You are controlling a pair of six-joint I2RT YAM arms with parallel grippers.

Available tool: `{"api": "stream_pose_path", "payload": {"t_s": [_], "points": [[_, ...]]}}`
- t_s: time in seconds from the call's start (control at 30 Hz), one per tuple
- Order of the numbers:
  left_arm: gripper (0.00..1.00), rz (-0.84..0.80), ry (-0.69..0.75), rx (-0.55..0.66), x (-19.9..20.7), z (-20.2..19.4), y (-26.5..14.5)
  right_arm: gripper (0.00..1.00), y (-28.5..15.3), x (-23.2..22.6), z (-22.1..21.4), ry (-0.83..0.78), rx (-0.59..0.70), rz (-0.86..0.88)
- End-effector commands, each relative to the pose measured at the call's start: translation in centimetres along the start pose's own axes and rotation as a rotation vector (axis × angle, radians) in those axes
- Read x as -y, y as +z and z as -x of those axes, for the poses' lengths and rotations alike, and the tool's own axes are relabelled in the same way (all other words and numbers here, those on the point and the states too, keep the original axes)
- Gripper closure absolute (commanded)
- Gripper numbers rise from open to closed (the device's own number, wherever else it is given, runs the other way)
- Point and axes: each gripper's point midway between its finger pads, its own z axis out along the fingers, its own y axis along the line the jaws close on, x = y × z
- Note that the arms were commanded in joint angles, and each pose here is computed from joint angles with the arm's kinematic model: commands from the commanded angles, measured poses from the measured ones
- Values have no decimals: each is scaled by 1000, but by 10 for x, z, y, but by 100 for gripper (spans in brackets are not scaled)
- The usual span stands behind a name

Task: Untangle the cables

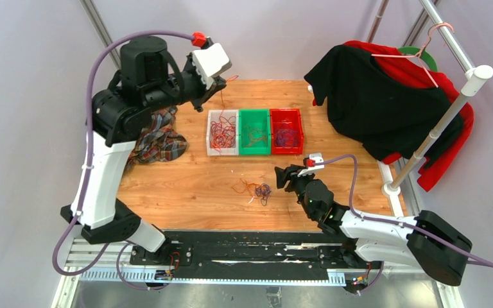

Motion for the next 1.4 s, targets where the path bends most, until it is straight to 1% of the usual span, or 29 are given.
{"api": "stream_pose_path", "payload": {"t_s": [0.0,0.2,0.43,0.7,0.97,1.17,1.37], "points": [[100,34,40,3,-15,1,27,40,-1,5,9,-10,15,-17],[99,56,94,-66,-27,-24,62,39,-4,11,20,-22,34,-35],[100,9,78,-125,-23,-51,104,40,-11,26,37,-6,83,-106],[99,-15,69,-175,-25,-75,146,41,-12,30,33,-30,70,-122],[100,-4,106,-224,-26,-100,161,42,-12,31,31,-37,62,-122],[100,4,160,-288,-28,-131,176,42,-7,27,43,-45,77,-127],[100,-15,133,-294,-24,-142,195,42,-8,29,42,-53,74,-136]]}}
